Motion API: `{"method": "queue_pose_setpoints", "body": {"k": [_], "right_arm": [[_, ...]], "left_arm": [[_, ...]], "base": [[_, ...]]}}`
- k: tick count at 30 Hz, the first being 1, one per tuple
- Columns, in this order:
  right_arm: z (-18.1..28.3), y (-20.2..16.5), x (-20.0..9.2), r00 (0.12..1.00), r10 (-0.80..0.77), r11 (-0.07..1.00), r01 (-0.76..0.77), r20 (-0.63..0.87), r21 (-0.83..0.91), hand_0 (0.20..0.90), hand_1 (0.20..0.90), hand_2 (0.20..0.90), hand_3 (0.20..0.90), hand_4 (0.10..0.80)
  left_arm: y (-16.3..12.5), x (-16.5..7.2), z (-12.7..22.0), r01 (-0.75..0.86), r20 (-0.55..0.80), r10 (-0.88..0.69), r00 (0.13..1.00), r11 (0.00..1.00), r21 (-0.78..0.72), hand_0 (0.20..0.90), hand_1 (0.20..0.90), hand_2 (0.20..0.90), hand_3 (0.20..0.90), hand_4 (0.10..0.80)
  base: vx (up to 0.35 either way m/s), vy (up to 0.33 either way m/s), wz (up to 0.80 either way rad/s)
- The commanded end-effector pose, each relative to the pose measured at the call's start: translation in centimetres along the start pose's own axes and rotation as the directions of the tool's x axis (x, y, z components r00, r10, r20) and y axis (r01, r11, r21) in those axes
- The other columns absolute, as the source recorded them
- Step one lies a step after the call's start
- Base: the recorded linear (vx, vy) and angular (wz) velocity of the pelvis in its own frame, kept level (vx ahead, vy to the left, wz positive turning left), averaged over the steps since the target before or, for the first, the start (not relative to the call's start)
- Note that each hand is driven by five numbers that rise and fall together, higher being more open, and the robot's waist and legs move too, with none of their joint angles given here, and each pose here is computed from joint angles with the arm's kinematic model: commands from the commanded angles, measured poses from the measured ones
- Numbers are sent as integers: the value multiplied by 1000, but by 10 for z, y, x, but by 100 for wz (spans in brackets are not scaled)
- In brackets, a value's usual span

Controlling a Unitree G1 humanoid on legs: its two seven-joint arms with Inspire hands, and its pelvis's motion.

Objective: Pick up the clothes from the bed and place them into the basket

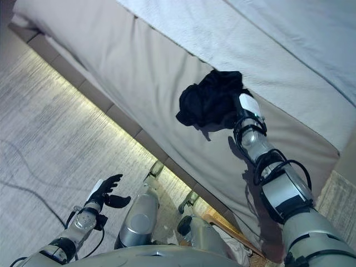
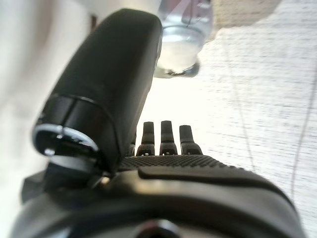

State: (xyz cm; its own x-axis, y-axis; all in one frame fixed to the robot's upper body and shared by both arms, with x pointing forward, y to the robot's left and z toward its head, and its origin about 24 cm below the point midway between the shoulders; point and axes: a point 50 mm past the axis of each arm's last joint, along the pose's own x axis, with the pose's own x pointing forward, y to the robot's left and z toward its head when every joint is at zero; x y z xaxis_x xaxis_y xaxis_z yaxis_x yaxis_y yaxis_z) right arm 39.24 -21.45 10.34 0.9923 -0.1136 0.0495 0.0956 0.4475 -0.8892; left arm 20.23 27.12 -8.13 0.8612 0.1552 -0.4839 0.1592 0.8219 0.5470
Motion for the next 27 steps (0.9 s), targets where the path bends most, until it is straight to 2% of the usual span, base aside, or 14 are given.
{"method": "queue_pose_setpoints", "body": {"k": [1, 3, 7, 10, 13, 15, 18, 23, 24, 25, 27], "right_arm": [[4, -46, 12, 984, -176, 983, 175, -6, -60, 900, 900, 900, 900, 800], [4, -64, 18, 972, -226, 971, 219, -70, -96, 900, 900, 900, 900, 800], [1, -77, 22, 955, -248, 968, 236, -162, -89, 900, 900, 900, 900, 800], [-8, -78, 22, 940, -167, 986, 153, -298, -72, 900, 900, 900, 900, 800], [-35, -69, 13, 878, -89, 996, 72, -470, -53, 900, 900, 900, 900, 800], [-47, -62, 7, 845, -63, 998, 51, -531, -37, 900, 900, 900, 900, 800], [-78, -47, -13, 726, -28, 996, -38, -687, -81, 900, 900, 900, 900, 800], [-102, -37, -32, 609, -1, 994, -87, -793, -69, 900, 900, 900, 900, 800], [-103, -38, -32, 609, -7, 995, -75, -793, -66, 533, 533, 533, 472, 372], [-101, -42, -30, 618, -26, 997, -39, -786, -64, 300, 300, 300, 200, 100], [-100, -51, -27, 632, -49, 998, 5, -773, -59, 300, 300, 300, 200, 100]], "left_arm": [[22, 0, 15, -34, 121, 33, 992, 999, 7, 900, 900, 900, 900, 800], [24, 1, 27, -25, 192, 17, 981, 999, 39, 900, 900, 900, 900, 800], [26, 2, 34, -46, 213, 45, 976, 999, 0, 900, 900, 900, 900, 800], [35, 7, 41, -82, 215, 88, 973, 996, -37, 900, 900, 900, 900, 800], [41, 7, 43, -107, 210, 123, 970, 990, -90, 900, 900, 900, 900, 800], [43, 6, 43, -112, 209, 131, 969, 989, -98, 900, 900, 900, 900, 800], [43, 5, 44, -120, 210, 137, 968, 989, -90, 900, 900, 900, 900, 800], [38, 9, 59, -91, 240, 114, 964, 991, -102, 900, 900, 900, 900, 800], [36, 10, 61, -84, 245, 106, 964, 991, -100, 900, 900, 900, 900, 800], [35, 10, 64, -75, 253, 97, 963, 993, -95, 900, 900, 900, 900, 800], [34, 10, 66, -67, 255, 89, 963, 993, -94, 900, 900, 900, 900, 800]], "base": [[2, -62, 24], [-36, -12, 27], [29, 7, 10], [-39, 28, 6], [-49, 31, 6], [-14, -4, 4], [5, -54, 3], [-5, -35, 3], [-23, -33, 0], [0, 0, 0], [-34, -7, 1]]}}
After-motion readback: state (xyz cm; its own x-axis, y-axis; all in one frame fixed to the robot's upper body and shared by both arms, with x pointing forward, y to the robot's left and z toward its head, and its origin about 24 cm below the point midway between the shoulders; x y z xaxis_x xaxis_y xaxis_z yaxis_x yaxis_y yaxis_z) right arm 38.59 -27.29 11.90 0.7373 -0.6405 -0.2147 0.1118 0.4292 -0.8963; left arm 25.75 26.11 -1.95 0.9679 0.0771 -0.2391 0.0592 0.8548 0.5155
